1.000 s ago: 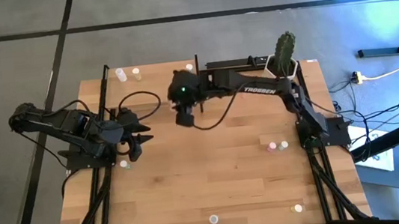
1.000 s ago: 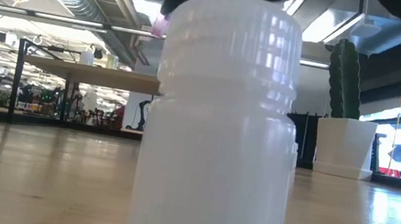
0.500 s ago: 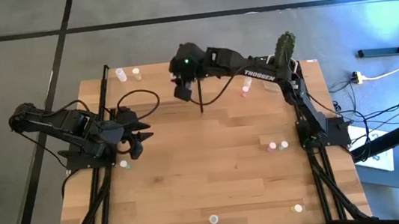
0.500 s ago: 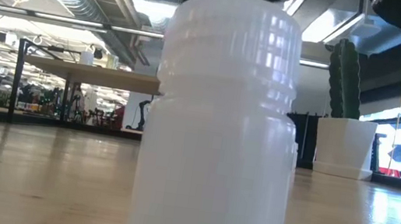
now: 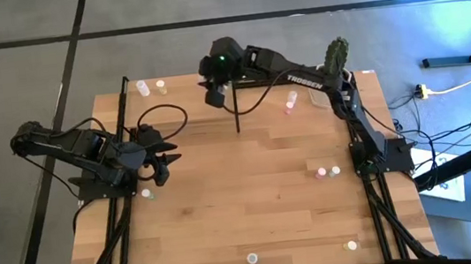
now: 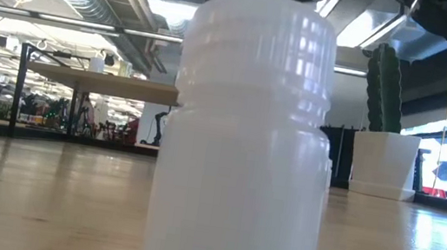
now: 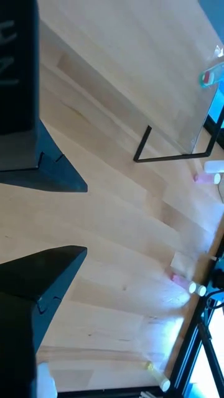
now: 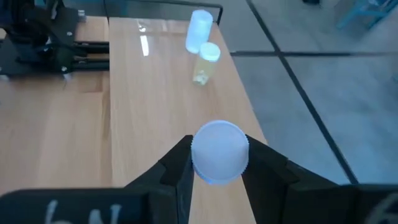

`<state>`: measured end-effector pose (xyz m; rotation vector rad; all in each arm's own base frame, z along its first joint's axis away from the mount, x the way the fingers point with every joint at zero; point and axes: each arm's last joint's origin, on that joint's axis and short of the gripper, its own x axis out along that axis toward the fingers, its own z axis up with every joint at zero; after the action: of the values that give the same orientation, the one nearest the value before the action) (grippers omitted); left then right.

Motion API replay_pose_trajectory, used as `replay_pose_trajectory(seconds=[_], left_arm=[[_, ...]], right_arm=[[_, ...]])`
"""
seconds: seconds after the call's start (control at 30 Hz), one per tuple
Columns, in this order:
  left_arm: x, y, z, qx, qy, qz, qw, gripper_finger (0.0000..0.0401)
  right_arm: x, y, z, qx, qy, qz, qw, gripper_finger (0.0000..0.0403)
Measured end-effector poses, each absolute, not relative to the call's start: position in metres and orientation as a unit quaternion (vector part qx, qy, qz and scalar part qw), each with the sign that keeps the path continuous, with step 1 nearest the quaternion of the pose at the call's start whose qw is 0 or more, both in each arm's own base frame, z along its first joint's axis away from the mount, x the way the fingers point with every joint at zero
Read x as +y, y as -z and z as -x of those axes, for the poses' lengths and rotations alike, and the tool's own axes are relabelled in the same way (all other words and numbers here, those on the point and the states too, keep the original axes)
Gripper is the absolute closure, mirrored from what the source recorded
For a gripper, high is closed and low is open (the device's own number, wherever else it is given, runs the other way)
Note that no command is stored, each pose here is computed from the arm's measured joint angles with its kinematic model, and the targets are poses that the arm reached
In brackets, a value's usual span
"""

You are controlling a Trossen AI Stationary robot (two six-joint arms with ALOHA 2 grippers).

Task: Pick and place medicine bottles onto shelf by color
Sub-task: Put the bottom pink pill bottle on the shelf

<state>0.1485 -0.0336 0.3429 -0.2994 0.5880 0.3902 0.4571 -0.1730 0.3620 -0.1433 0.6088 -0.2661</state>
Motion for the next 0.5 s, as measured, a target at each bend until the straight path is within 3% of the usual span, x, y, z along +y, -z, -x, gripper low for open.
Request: replay_pose_trajectory(seconds=[0.5], left_arm=[[-0.034, -0.343, -0.149, 0.284, -0.194, 0.154, 0.926, 0.0258]], right_arm=[[-0.183, -0.33, -0.47, 0.332, 0.13, 0.068, 0.932, 0.0285]])
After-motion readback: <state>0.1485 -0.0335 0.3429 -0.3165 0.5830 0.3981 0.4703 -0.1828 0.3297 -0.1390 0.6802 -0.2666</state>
